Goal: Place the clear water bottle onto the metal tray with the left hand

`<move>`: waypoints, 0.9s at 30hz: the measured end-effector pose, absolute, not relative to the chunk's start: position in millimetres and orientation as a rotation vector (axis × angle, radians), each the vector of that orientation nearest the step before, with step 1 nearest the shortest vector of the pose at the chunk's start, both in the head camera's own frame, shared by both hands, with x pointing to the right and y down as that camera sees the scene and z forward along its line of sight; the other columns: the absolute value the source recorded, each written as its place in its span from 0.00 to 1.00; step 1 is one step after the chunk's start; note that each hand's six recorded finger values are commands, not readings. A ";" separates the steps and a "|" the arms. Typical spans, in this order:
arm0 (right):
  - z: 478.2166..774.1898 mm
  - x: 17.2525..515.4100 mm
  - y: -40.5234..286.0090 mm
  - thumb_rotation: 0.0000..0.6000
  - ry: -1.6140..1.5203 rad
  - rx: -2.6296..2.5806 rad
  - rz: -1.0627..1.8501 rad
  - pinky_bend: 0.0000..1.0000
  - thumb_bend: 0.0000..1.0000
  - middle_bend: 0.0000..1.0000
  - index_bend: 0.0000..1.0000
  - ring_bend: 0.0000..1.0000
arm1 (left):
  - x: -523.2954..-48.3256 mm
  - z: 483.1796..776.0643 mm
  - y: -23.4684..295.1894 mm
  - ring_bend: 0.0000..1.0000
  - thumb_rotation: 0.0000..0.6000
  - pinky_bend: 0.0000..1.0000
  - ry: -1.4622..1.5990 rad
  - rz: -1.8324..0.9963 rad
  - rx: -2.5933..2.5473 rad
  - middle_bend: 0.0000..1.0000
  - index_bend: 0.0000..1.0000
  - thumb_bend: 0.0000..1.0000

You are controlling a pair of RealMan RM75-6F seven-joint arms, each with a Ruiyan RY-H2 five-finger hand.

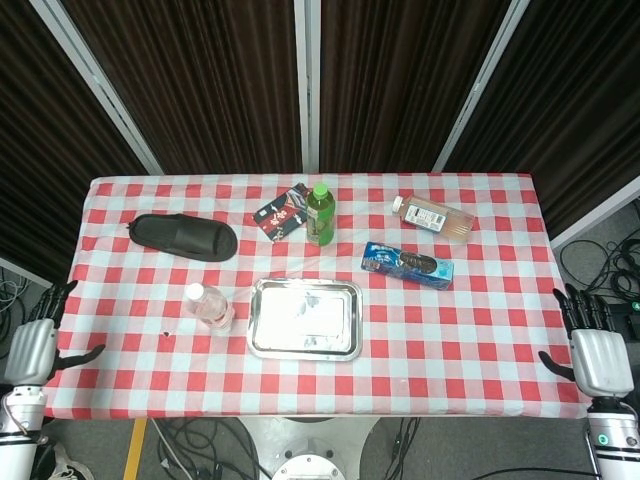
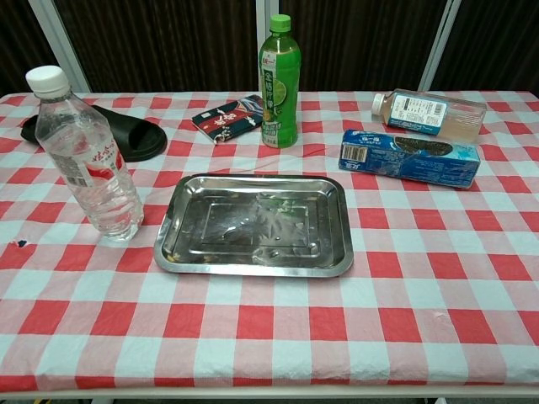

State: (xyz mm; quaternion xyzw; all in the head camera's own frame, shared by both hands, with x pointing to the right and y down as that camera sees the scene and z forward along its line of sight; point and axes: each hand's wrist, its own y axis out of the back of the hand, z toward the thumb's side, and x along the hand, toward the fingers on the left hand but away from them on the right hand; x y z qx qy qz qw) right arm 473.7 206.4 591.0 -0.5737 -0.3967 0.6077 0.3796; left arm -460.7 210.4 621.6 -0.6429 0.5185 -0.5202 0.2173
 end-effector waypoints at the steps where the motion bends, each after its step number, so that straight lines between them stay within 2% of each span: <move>1: 591.1 473.8 206.2 1.00 -1.011 -1.464 1.552 0.00 0.10 0.00 0.00 0.00 | -458.9 625.2 211.6 0.01 1.00 0.16 1.504 -1.423 -1.833 0.10 0.11 0.00; 7: 593.4 473.8 206.6 1.00 -1.005 -1.467 1.554 0.00 0.10 0.00 0.00 0.00 | -439.5 653.9 223.8 0.01 1.00 0.16 1.808 -1.345 -2.100 0.10 0.10 0.00; 13: 595.5 474.5 207.3 1.00 -0.998 -1.465 1.561 0.00 0.10 0.00 0.00 0.00 | -406.5 681.8 229.1 0.01 1.00 0.16 1.882 -1.294 -2.237 0.10 0.10 0.00; 20: 596.8 476.1 207.5 1.00 -0.999 -1.465 1.568 0.00 0.10 0.00 0.00 0.00 | -372.6 701.4 215.5 0.01 1.00 0.16 1.919 -1.177 -2.264 0.10 0.10 0.00; 27: 599.8 478.2 207.6 1.00 -0.994 -1.466 1.585 0.00 0.10 0.00 0.00 0.00 | -351.5 707.8 199.4 0.01 1.00 0.16 1.953 -1.047 -2.232 0.11 0.10 0.00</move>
